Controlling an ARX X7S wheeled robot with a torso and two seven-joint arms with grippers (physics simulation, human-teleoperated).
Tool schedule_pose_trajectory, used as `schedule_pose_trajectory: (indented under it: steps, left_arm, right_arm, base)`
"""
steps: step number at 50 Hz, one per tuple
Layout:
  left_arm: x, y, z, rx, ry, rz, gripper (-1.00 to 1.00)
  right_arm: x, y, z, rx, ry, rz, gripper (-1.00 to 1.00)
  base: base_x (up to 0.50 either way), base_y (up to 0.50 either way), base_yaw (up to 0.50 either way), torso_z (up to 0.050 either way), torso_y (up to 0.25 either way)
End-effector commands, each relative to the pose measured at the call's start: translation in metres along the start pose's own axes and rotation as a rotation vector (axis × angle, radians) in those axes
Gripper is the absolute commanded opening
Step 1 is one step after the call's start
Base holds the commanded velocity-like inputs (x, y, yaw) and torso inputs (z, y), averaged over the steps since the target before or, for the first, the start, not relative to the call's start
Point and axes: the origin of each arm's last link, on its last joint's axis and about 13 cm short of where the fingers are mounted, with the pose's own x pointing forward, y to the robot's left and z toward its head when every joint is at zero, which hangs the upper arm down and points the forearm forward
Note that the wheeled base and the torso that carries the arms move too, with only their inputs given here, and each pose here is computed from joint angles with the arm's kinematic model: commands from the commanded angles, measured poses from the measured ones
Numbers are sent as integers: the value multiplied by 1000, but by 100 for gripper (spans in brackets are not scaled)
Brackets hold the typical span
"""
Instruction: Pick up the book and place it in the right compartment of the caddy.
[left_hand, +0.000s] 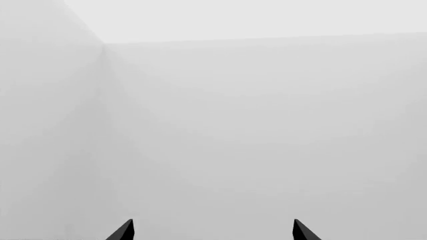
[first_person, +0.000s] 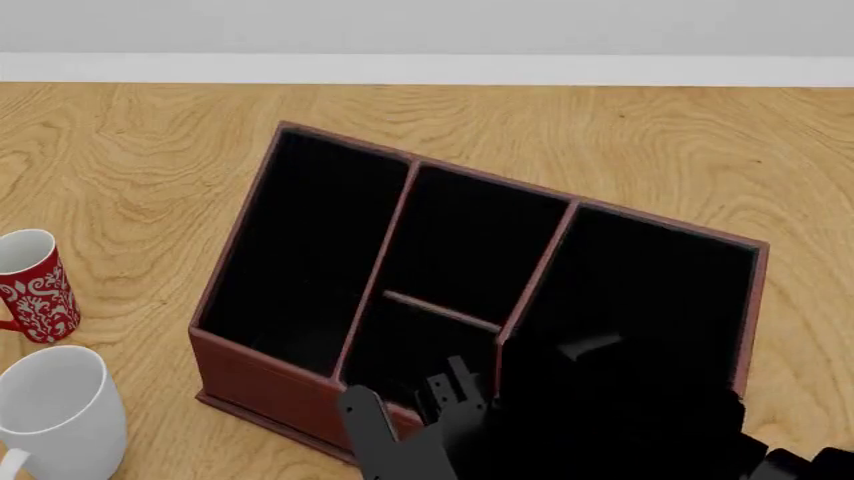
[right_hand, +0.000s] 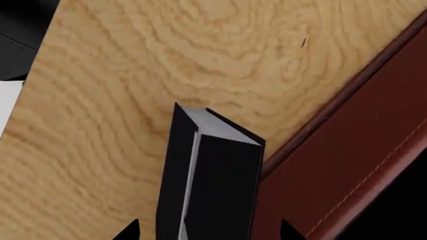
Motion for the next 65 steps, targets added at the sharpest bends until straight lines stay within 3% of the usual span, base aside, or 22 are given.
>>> schedule_pose_trajectory:
  steps: [1, 14, 15, 33, 49, 58, 65]
  left_arm:
    - [-1, 1, -1, -1, 2, 5, 100]
    - [-3, 3, -1, 0, 3, 15, 100]
    - [-3, 3, -1, 1, 3, 15, 100]
    - [-2, 1, 0, -3, -3, 13, 100]
    - [-3, 2, 7, 3, -22, 14, 100]
    - [-3, 1, 10, 6, -30, 9, 100]
    - [-2, 1, 12, 9, -37, 6, 100]
  right_arm:
    - [11, 2, 0, 13, 1, 13, 100]
    - [22, 6, -4, 39, 14, 36, 100]
    - [22, 6, -3, 40, 15, 34, -100]
    - [7, 7, 5, 17, -12, 18, -100]
    - [-22, 11, 27, -47, -115, -17, -100]
    - [-48, 4, 39, -48, -218, -106, -100]
    - [-85, -7, 47, -34, -317, -217, -100]
  base:
    - [0, 0, 0, 0, 0]
    - [0, 0, 0, 0, 0]
    - [0, 0, 0, 0, 0]
    - [0, 0, 0, 0, 0]
    - [0, 0, 0, 0, 0]
    - [0, 0, 0, 0, 0]
    - [0, 0, 0, 0, 1]
